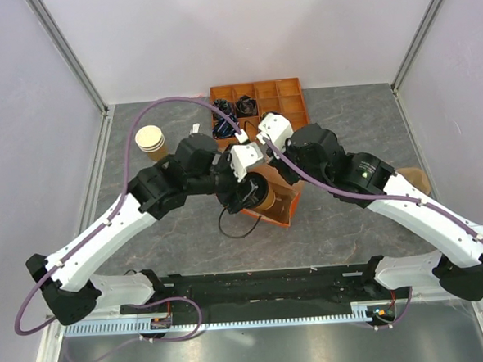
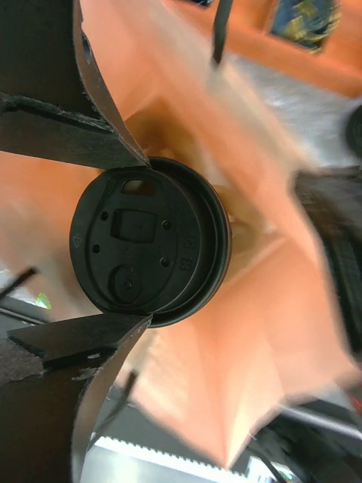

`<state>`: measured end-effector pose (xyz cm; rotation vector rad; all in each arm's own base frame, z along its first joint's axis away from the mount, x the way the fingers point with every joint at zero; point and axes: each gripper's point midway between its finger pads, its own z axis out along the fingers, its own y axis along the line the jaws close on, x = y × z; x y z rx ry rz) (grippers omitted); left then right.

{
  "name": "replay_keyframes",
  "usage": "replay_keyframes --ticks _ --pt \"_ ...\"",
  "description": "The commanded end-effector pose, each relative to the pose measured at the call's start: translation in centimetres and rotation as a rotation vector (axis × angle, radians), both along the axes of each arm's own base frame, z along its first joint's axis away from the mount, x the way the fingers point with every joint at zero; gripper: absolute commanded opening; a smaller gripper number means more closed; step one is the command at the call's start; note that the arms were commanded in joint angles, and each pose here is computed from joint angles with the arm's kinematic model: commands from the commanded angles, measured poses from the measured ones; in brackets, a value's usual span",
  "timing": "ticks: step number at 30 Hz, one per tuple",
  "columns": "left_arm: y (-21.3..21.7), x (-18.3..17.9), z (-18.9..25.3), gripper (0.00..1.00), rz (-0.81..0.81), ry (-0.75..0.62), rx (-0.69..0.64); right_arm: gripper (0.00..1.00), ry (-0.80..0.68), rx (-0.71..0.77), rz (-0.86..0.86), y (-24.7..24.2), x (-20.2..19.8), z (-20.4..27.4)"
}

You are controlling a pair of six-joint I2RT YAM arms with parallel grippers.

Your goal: Pack the takeout coffee

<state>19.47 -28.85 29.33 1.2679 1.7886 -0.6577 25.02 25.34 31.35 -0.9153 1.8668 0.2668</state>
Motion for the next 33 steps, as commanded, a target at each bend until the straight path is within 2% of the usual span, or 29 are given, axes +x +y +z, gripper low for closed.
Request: replay_keyframes --ticks 1,6,10,13,17,22,25,29,33 --pt "0.8 1.4 0.2 0.33 0.067 -0.103 -0.008 0.0 -0.004 0.11 -0.021 0.1 -0.7 2.9" --pt "2.6 0.8 -1.2 0.33 0.071 -0.138 0.035 0.0 -0.016 0.159 -0.05 -0.3 -0.8 4.0" --pt "3.1 0.9 -3.3 0.32 0.083 -0.14 0.057 0.0 0.039 0.208 -0.073 -0.3 -1.5 3.0" --pt "2.9 1.4 -4.2 0.32 0.081 -0.193 0.051 0.0 0.062 0.243 -0.089 -0.4 -1.9 2.2" --pt "2.5 1.8 -5.9 0.31 0.087 -0.173 0.083 0.0 0.109 0.275 -0.066 -0.2 -2.9 0.9" --pt "1.1 1.7 -5.5 0.31 0.073 -0.179 0.059 0.0 0.153 0.27 -0.048 -0.5 -4.0 -0.4" --pt "0.4 1.2 -5.5 0.31 0.053 -0.182 0.046 0.0 0.143 0.271 -0.025 -0.5 -4.3 -0.8" --pt "0.5 1.5 -5.4 0.31 0.069 -0.197 0.058 0.0 0.029 0.318 -0.026 -1.2 -3.9 0.9" --pt "0.7 2.0 -3.8 0.31 0.078 -0.25 0.051 0.0 -0.018 0.332 0.0 -1.5 -4.2 2.0"
